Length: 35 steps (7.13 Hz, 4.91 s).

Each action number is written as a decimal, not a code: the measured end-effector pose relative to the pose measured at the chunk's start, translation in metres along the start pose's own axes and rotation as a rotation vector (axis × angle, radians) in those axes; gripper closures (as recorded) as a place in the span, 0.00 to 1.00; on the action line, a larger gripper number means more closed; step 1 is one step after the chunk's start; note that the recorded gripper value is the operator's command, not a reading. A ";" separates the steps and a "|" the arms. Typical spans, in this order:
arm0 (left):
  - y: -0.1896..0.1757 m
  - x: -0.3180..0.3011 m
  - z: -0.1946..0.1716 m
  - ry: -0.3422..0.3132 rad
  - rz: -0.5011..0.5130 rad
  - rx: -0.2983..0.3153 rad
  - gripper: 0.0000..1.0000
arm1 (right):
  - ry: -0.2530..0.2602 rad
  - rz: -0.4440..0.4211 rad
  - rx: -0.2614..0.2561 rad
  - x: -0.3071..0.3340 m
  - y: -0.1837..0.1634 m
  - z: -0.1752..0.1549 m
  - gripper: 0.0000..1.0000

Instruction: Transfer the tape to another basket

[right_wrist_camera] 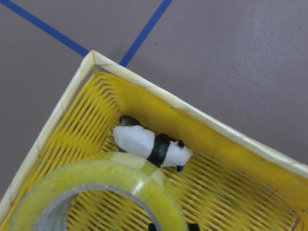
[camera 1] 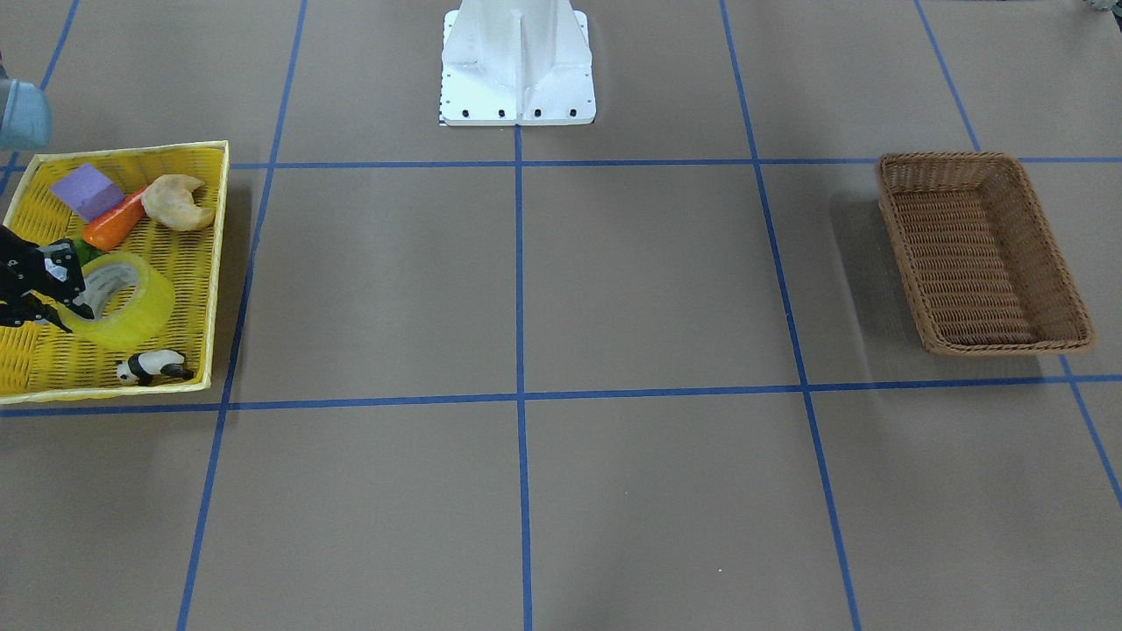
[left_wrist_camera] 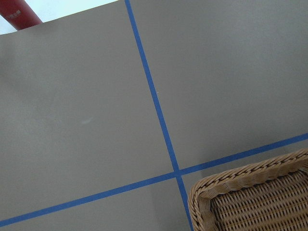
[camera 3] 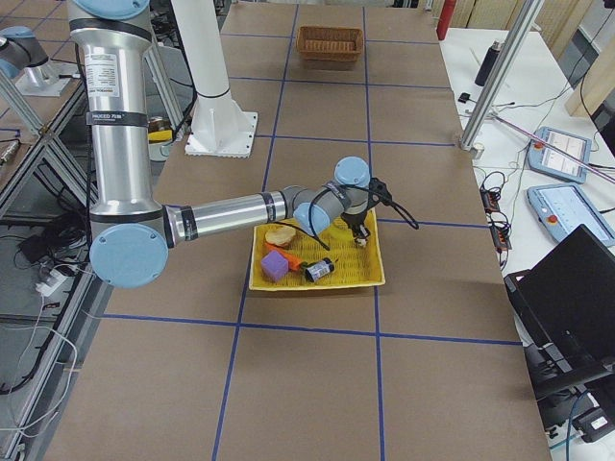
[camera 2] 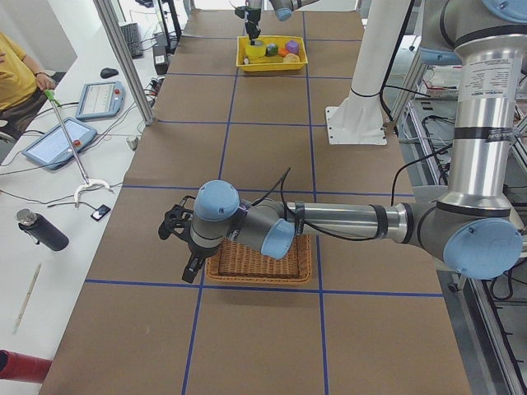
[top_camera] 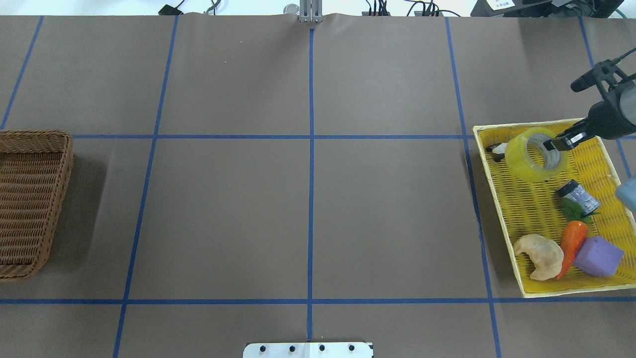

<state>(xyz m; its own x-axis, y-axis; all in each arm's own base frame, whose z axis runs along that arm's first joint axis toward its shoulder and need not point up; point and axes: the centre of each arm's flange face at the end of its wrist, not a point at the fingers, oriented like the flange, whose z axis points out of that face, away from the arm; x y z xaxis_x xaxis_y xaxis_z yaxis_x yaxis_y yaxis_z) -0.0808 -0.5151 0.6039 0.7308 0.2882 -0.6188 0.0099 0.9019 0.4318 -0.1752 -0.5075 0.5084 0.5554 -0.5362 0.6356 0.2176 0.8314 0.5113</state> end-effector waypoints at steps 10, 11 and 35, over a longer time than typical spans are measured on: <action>-0.090 0.152 0.023 0.240 -0.129 0.158 0.01 | -0.153 0.352 0.265 -0.316 -0.194 0.030 1.00; -0.106 0.193 0.029 0.304 -0.161 0.161 0.01 | -0.154 0.366 0.302 -0.349 -0.198 0.036 1.00; -0.086 0.474 0.032 0.900 0.033 0.131 1.00 | -0.248 0.392 0.522 -0.560 -0.225 0.027 0.00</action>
<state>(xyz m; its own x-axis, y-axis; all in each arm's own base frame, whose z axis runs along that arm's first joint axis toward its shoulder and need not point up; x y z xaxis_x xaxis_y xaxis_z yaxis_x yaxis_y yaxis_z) 0.2869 -0.4667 0.2946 -0.0760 0.5049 -0.8598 0.1161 0.8609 0.4953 -0.5564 -0.3982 0.0532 0.3009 -0.2799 0.9117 -0.4101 0.8251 0.3887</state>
